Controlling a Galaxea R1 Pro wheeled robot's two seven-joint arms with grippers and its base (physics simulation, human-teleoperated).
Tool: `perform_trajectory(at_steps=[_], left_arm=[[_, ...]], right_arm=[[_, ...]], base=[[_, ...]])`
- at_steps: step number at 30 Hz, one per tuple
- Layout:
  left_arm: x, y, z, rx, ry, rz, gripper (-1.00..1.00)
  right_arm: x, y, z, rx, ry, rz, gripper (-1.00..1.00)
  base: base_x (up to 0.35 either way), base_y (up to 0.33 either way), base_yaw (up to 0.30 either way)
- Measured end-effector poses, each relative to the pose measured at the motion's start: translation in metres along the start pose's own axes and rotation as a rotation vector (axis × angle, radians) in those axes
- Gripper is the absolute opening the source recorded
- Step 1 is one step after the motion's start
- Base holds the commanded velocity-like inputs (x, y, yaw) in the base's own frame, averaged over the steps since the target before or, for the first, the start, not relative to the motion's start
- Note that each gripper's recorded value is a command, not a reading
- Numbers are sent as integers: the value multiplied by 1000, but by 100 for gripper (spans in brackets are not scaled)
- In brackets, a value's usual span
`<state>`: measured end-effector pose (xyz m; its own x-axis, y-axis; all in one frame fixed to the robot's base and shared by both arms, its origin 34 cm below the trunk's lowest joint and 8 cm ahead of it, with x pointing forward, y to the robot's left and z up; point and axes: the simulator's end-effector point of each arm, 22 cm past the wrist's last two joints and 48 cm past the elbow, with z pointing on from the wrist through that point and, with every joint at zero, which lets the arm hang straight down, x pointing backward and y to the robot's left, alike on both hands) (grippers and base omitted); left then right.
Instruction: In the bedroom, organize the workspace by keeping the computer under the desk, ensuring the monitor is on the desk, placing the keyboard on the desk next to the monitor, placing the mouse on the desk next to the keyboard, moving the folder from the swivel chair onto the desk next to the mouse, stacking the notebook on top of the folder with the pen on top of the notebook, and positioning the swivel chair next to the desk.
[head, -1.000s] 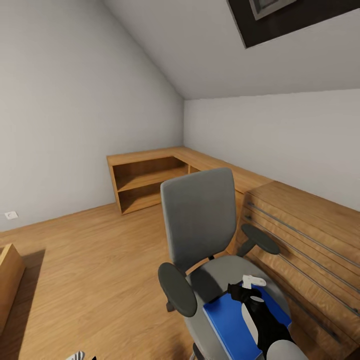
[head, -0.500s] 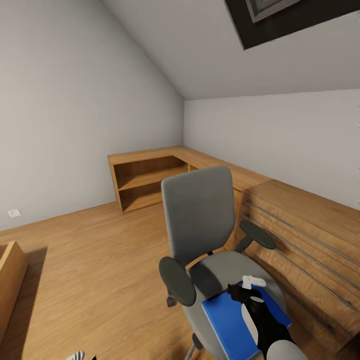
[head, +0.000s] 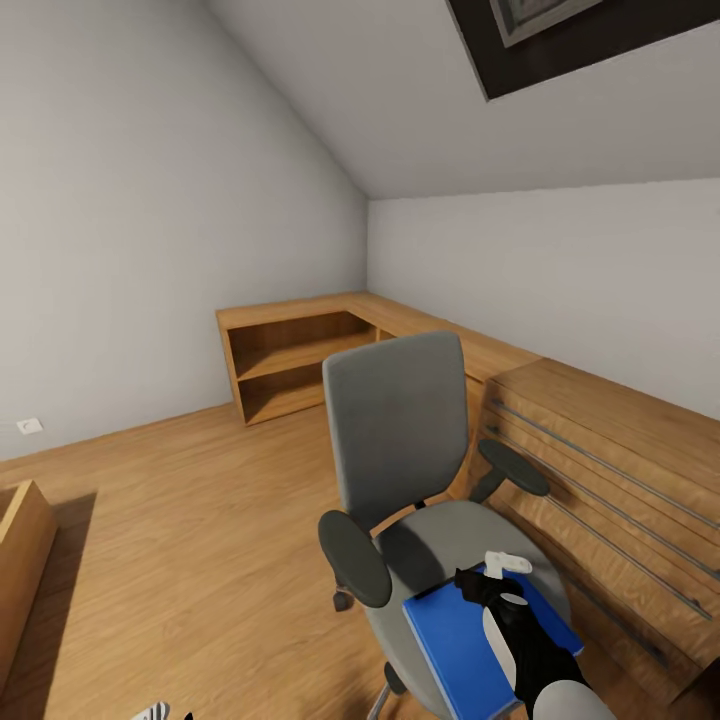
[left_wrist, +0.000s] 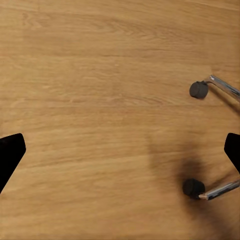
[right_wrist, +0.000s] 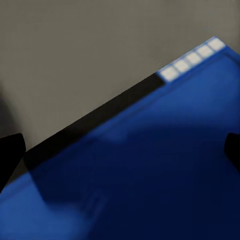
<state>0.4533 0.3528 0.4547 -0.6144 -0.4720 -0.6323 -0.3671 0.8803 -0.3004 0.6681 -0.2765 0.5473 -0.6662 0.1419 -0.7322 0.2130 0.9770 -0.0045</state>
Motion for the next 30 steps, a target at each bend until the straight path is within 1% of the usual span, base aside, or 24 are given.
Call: perform_trajectory(at_steps=[4, 9, 13, 30], left_arm=[[0, 0, 0, 0, 0, 0, 100], [0, 0, 0, 0, 1, 0, 100], [0, 0, 0, 0, 1, 0, 100], [0, -1, 0, 1, 0, -1, 100]], right_arm=[[0, 0, 0, 0, 1, 1, 100], [0, 0, 0, 1, 1, -1, 100], [2, 0, 0, -1, 5, 4, 100], [0, 0, 0, -1, -1, 0, 100]], base=[[-43, 0, 0], [-204, 0, 0], [-110, 0, 0], [-12, 0, 0]])
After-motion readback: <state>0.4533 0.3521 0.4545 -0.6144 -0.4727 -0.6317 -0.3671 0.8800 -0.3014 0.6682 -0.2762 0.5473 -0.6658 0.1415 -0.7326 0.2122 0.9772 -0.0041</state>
